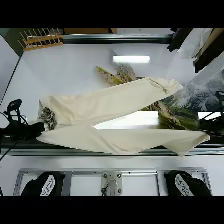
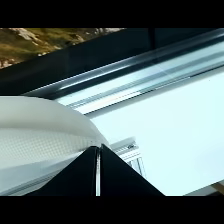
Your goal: Fold the clothes and pants, and hang the long-sleeved shirts on hangers.
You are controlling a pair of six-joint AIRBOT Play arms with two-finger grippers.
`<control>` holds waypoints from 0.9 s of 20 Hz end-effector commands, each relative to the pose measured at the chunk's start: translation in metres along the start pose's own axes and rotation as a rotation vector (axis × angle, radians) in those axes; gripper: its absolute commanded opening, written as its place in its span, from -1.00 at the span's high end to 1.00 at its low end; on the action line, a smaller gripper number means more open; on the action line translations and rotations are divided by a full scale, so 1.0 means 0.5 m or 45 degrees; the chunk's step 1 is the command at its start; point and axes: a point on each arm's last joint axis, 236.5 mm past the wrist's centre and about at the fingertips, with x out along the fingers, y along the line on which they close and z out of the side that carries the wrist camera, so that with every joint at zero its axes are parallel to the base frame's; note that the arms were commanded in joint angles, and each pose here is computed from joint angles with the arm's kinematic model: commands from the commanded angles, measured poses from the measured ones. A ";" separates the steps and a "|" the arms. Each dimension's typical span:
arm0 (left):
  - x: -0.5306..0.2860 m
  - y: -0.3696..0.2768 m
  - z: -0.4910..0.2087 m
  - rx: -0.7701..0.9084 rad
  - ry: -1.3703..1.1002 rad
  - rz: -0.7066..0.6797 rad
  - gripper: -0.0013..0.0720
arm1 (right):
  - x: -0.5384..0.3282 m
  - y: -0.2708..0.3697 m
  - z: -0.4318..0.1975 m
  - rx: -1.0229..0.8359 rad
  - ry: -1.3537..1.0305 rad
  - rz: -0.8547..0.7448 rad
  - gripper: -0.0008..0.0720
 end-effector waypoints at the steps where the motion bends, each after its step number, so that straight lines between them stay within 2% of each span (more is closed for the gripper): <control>1: -0.004 0.007 -0.053 0.014 -0.024 0.016 0.91 | 0.002 -0.023 0.007 0.059 -0.062 -0.010 0.93; 2: -0.009 0.007 -0.054 0.037 -0.043 0.016 0.76 | 0.001 -0.010 0.024 0.060 -0.109 0.025 0.93; 3: -0.016 0.006 -0.048 0.052 -0.071 0.016 -0.04 | -0.002 0.007 0.045 0.065 -0.164 0.075 0.91; 4: -0.026 0.006 -0.035 0.053 -0.108 0.016 -0.66 | -0.007 0.023 0.066 0.074 -0.221 0.122 0.75; 5: -0.038 0.005 -0.016 0.053 -0.138 0.016 -0.75 | -0.014 0.040 0.091 0.085 -0.285 0.170 0.02; 6: -0.050 0.004 0.005 0.054 -0.157 0.016 -0.75 | -0.022 0.055 0.114 0.095 -0.350 0.215 -0.76; 7: -0.062 0.003 0.035 0.055 -0.181 0.016 -0.75 | -0.031 0.064 0.134 0.106 -0.405 0.248 -0.82; 11: -0.081 0.000 0.187 0.111 -0.285 0.024 -0.75 | -0.045 0.092 0.156 0.128 -0.463 0.333 -0.81; 14: -0.031 -0.002 0.283 0.129 -0.248 0.022 -0.74 | -0.045 0.095 0.155 0.129 -0.460 0.342 -0.81; 16: 0.028 -0.015 0.325 0.183 -0.178 -0.039 -0.74 | -0.043 0.096 0.148 0.126 -0.439 0.344 -0.81; 18: 0.084 -0.028 0.375 0.153 -0.144 -0.185 -0.74 | -0.037 0.099 0.131 0.119 -0.393 0.346 -0.81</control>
